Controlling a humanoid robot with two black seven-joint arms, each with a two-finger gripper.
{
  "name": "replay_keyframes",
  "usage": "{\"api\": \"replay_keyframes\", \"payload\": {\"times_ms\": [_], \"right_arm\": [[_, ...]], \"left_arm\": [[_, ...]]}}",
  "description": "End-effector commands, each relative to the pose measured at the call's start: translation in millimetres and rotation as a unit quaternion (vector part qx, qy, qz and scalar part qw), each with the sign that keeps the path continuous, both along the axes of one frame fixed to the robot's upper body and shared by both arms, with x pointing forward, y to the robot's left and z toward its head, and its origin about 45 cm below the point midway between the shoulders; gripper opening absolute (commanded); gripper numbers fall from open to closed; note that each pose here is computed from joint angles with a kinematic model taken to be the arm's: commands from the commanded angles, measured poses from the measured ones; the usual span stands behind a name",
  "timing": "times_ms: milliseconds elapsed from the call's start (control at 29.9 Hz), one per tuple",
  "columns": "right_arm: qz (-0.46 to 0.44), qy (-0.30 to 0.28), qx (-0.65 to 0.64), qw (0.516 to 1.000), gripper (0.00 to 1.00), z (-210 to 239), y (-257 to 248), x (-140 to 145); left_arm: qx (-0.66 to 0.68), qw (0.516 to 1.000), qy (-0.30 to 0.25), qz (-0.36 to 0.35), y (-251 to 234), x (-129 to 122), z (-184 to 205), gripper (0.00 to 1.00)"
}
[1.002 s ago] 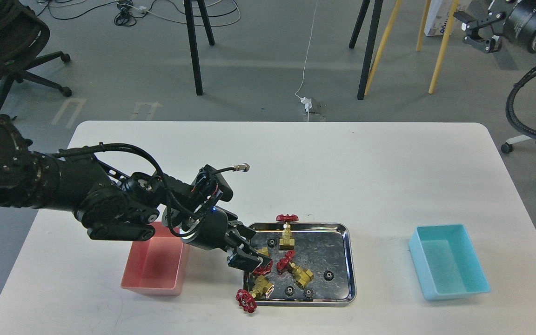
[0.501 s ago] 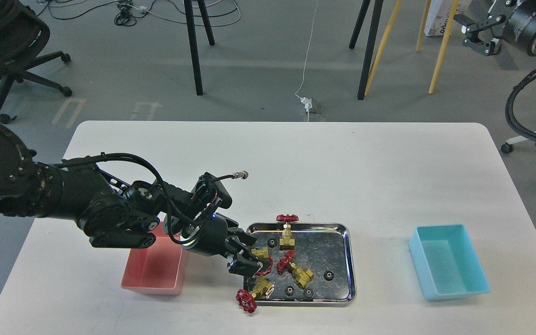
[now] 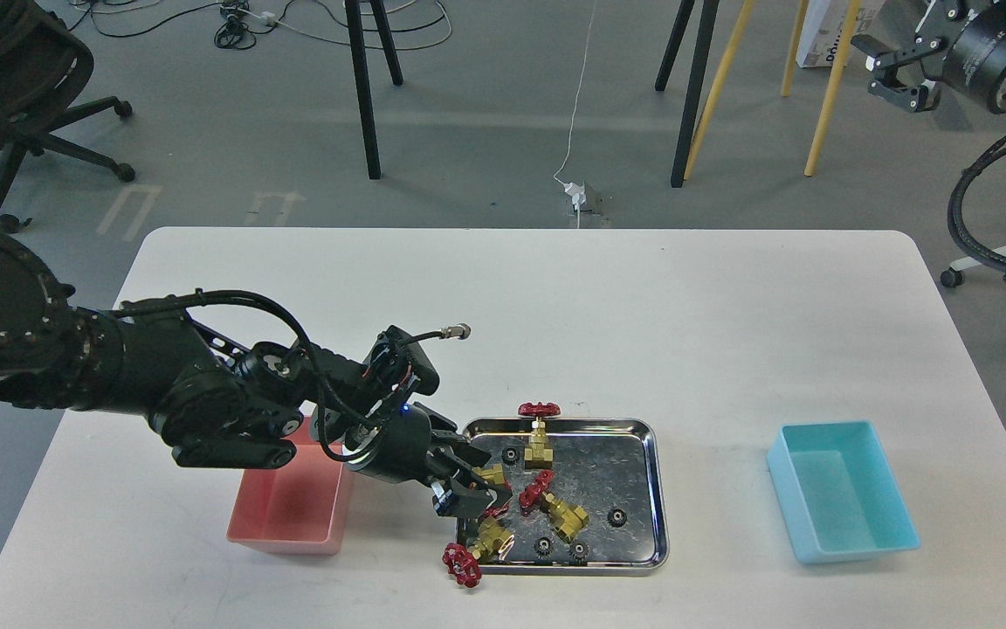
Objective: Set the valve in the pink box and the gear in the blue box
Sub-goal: 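Grasp a red-handled valve on the tray with the left gripper, then carry the valve over the pink box and lower it in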
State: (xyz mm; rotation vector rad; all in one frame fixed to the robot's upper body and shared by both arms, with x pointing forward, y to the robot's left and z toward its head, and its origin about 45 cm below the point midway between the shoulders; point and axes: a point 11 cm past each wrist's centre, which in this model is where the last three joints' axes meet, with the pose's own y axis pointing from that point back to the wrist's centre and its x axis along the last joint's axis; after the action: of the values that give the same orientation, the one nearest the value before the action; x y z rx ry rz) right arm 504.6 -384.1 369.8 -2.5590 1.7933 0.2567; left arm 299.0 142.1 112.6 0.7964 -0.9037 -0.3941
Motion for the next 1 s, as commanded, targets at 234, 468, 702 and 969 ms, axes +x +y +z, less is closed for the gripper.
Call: {"api": "replay_keyframes", "payload": {"times_ms": [234, 468, 702, 969], "right_arm": [[-0.001, 0.002, 0.0, 1.0, 1.0, -3.8, -1.1, -0.9], [-0.001, 0.003, 0.001, 1.0, 1.0, -4.5, -1.3, -1.1], [-0.004, 0.001, 0.007, 1.0, 1.0, -4.6, -3.0, -1.6], [-0.007, -0.007, 0.017, 1.0, 1.0, 0.7, -4.0, -1.0]], "left_arm": [[0.003, 1.0, 0.001, -0.005, 1.6, -2.9, -2.7, 0.34], [0.001, 1.0, 0.002, -0.005, 1.3, -3.5, -3.3, 0.21], [-0.01, 1.0, -0.018, 0.002, 5.8, 3.9, 2.1, 0.13], [-0.017, 0.997, -0.063, 0.037, 32.8, 36.4, 39.7, 0.11]]}}
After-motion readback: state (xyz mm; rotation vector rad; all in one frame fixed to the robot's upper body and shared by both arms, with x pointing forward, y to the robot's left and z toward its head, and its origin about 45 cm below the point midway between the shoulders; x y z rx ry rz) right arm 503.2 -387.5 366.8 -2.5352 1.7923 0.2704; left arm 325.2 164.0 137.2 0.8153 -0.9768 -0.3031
